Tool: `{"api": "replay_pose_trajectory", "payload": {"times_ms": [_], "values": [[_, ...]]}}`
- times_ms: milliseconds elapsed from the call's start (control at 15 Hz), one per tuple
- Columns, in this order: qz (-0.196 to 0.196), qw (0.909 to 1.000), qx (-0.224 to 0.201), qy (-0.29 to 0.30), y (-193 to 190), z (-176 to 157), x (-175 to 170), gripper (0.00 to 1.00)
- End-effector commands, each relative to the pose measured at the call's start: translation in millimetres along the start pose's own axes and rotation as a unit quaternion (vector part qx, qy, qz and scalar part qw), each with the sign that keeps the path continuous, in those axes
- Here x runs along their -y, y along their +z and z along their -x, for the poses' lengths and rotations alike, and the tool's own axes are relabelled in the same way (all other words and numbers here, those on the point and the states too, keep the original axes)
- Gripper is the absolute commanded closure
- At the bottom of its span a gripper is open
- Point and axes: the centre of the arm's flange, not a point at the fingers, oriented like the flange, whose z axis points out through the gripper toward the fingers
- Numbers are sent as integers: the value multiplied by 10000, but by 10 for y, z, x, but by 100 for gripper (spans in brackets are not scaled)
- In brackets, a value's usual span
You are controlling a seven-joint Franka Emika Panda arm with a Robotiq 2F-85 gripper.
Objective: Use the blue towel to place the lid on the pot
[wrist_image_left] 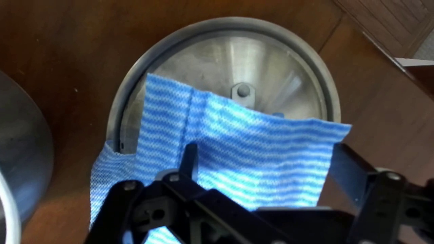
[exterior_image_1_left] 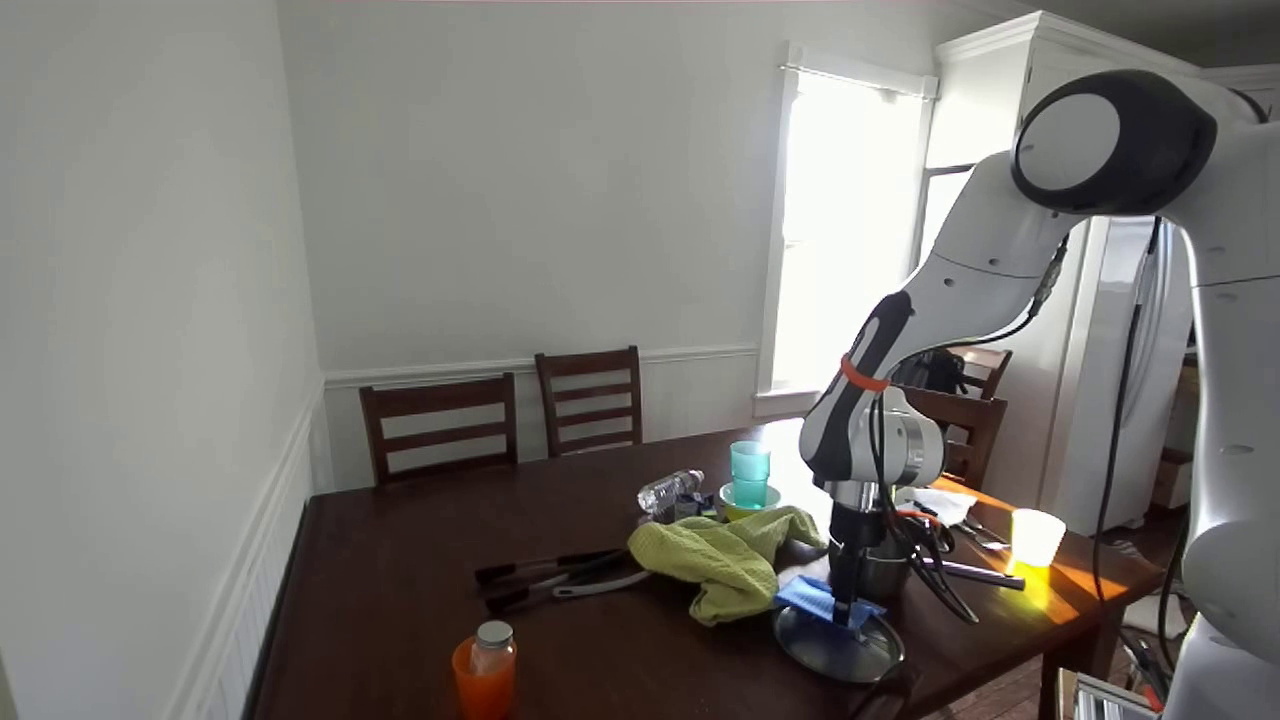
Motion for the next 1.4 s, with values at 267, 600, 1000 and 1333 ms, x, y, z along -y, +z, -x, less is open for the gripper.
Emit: {"api": "replay_pose_trajectory", "payload": {"times_ms": [267,600,1000,1333], "values": [[61,9999,-65,-136,36,-73,-19,0],[56,9998,-125,-132,-41,-85,-58,0],[129,9998,-165,-43,-91,-77,-170,0],[99,9998,-160,-43,12,-113,-105,0]]}}
